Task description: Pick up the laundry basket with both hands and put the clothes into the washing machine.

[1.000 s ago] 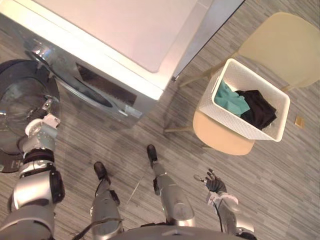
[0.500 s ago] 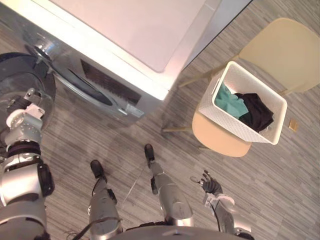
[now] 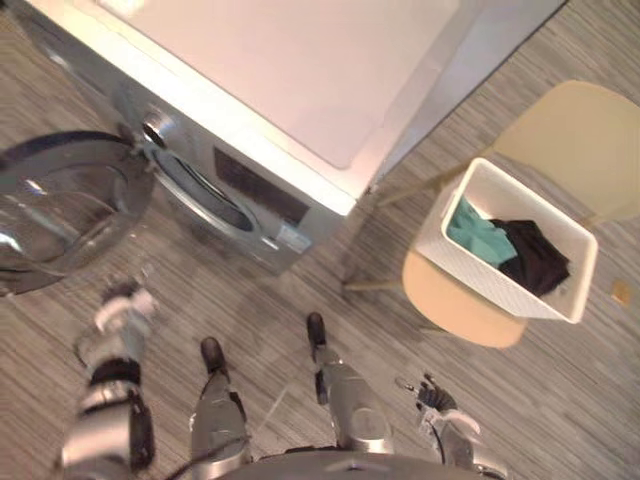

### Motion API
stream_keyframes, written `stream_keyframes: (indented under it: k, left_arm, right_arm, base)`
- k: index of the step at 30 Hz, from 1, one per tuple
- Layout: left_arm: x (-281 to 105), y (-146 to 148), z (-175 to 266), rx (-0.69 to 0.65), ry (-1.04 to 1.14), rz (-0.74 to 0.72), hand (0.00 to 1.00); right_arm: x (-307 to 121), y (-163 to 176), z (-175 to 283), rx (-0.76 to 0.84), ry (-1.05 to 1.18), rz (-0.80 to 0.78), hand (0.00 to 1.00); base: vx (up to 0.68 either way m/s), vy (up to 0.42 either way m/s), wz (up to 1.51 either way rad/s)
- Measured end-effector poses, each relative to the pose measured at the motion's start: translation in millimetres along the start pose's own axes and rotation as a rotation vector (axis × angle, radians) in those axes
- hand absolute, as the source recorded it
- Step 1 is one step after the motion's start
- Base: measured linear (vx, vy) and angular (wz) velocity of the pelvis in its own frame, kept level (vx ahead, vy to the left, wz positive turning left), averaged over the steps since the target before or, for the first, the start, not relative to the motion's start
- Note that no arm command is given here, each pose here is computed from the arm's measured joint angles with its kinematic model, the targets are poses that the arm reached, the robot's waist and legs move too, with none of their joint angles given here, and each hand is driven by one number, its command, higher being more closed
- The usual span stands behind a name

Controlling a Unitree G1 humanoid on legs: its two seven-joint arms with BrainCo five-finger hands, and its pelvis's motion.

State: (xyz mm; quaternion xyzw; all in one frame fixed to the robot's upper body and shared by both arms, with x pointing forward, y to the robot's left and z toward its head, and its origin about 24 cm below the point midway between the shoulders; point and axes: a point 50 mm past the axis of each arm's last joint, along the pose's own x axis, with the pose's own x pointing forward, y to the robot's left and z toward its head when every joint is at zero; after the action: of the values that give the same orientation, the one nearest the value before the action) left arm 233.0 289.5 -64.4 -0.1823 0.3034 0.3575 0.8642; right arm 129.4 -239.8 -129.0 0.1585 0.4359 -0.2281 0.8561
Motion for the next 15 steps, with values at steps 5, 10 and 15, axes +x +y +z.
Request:
stream_keyframes:
  k: [5,10,15]
  left_arm:
    - [-28,57,-117,0.136,0.327,0.108,0.0]
    - [-87,96,-208,0.046,0.623,0.222,0.0]
    - [-99,111,-219,-0.045,0.668,0.299,0.0]
  right_arm:
    - [0,-32,-32,0.111,0.149,-0.154,0.0]
    - [-4,-43,-41,0.118,0.183,-0.203,0.0]
    - [-1,-17,-48,0.169,0.194,-0.152,0.0]
  base:
    - [0.07,0.02,0.19]
    - [-0.04,-0.027,0.24]
    - [-0.07,-0.067,0.39]
